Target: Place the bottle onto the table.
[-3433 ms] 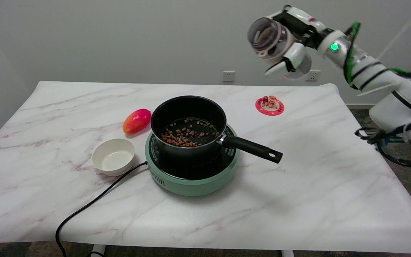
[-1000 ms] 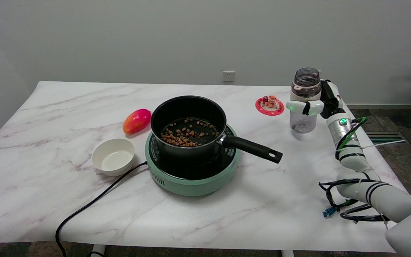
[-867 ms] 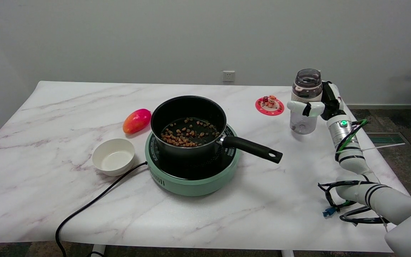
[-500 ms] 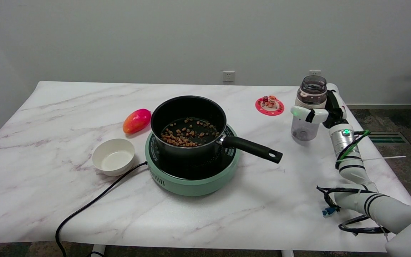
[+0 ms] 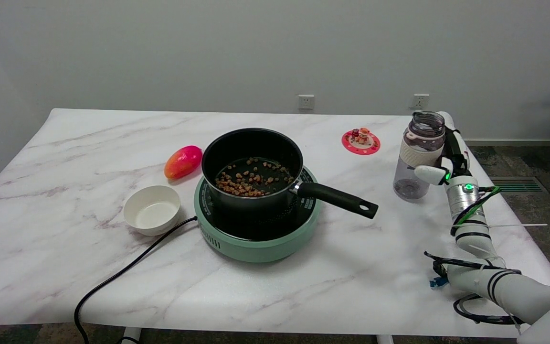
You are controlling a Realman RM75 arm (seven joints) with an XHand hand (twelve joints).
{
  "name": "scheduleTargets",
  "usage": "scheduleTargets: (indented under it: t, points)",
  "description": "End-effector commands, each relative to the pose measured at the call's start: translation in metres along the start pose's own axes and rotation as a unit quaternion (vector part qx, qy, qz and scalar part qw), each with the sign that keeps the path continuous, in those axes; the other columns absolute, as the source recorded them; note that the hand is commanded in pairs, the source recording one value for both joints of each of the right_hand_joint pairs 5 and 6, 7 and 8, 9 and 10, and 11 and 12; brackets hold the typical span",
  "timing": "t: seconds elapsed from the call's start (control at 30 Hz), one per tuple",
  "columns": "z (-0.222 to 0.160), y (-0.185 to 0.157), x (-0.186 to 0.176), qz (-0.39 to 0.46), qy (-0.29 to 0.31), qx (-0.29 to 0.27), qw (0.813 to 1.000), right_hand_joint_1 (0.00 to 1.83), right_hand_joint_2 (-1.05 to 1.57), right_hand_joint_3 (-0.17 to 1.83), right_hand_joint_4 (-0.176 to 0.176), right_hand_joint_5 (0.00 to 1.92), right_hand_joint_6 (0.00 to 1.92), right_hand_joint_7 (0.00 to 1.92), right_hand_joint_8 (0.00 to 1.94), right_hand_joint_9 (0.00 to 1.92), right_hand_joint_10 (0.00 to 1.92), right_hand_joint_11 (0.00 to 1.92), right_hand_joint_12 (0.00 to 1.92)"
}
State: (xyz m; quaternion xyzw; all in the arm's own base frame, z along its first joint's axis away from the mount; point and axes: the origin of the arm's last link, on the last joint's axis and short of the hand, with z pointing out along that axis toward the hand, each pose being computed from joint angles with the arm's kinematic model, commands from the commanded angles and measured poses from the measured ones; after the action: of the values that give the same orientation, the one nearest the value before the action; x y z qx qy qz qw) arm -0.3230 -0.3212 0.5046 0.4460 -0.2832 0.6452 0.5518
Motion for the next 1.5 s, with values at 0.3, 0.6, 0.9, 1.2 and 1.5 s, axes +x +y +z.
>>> scheduleTargets:
  t: [0.3,0.6,0.9,1.2,1.5]
  points:
    - [-0.007,-0.003,0.005,-0.009,0.002,0.012,1.000,1.28,-1.05,1.13,0.000,0.33,0.33,0.90,0.90,0.59,0.59,0.58,0.58]
    - [-0.012,0.000,0.034,-0.041,0.006,-0.010,0.999,1.28,-1.05,1.07,0.000,0.28,0.28,0.70,0.70,0.52,0.52,0.56,0.56]
    - [-0.021,-0.003,0.088,-0.123,-0.002,-0.051,0.991,1.30,-1.05,0.93,0.000,0.09,0.09,0.47,0.47,0.46,0.46,0.52,0.52]
    - [-0.030,-0.013,0.143,-0.193,0.022,-0.079,0.978,1.37,-1.05,0.93,0.000,0.02,0.02,0.41,0.41,0.44,0.44,0.55,0.55]
    - [-0.035,-0.074,0.230,-0.287,0.100,-0.049,0.951,1.44,-0.68,1.03,0.000,0.00,0.00,0.40,0.40,0.41,0.41,0.65,0.65]
